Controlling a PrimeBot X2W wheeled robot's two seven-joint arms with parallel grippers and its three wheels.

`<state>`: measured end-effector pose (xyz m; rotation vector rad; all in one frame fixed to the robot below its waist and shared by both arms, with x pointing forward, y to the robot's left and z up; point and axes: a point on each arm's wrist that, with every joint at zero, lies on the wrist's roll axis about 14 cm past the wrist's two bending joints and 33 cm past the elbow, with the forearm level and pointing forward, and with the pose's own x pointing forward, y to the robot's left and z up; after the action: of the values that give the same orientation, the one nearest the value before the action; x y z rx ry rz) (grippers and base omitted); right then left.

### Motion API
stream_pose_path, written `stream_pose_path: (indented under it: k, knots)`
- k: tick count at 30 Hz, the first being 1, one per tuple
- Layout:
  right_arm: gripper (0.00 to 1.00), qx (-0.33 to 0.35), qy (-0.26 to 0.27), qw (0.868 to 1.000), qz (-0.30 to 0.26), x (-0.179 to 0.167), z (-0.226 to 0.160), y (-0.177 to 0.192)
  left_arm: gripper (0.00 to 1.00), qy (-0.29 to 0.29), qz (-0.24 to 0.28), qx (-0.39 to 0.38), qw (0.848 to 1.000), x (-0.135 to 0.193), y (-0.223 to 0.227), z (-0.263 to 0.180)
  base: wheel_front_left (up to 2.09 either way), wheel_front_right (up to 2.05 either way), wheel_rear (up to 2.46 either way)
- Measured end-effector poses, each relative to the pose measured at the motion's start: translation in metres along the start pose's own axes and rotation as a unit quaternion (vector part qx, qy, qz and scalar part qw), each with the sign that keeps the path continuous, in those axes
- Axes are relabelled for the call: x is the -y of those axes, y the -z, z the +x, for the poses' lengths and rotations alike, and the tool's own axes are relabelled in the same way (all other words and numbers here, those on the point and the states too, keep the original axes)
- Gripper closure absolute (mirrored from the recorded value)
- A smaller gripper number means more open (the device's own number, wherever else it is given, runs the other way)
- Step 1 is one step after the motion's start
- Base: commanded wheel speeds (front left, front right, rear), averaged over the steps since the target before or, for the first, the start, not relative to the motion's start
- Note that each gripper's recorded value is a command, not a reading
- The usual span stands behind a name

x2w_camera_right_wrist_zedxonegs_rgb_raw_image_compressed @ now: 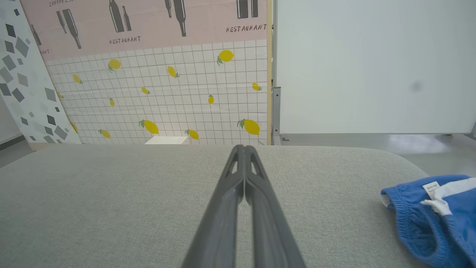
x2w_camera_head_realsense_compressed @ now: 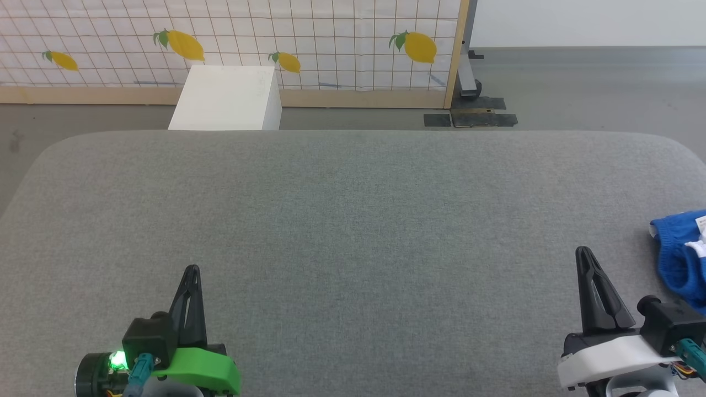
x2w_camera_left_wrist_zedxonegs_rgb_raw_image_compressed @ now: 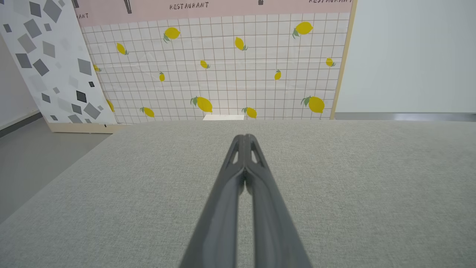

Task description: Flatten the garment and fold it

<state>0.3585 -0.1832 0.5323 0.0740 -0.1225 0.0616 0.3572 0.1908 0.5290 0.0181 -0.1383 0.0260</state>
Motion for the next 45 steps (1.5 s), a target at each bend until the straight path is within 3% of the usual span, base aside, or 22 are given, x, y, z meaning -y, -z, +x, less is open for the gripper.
stream_pose_path:
  k: [45]
  knots:
    - [1.0, -0.034, -0.014, 0.999, -0.02, -0.0083, 0.0023, 0.0082, 1.0, 0.006, 0.005, -0.035, 0.999, 0.0042, 0.006, 0.0029, 0.0, 0.0, 0.0]
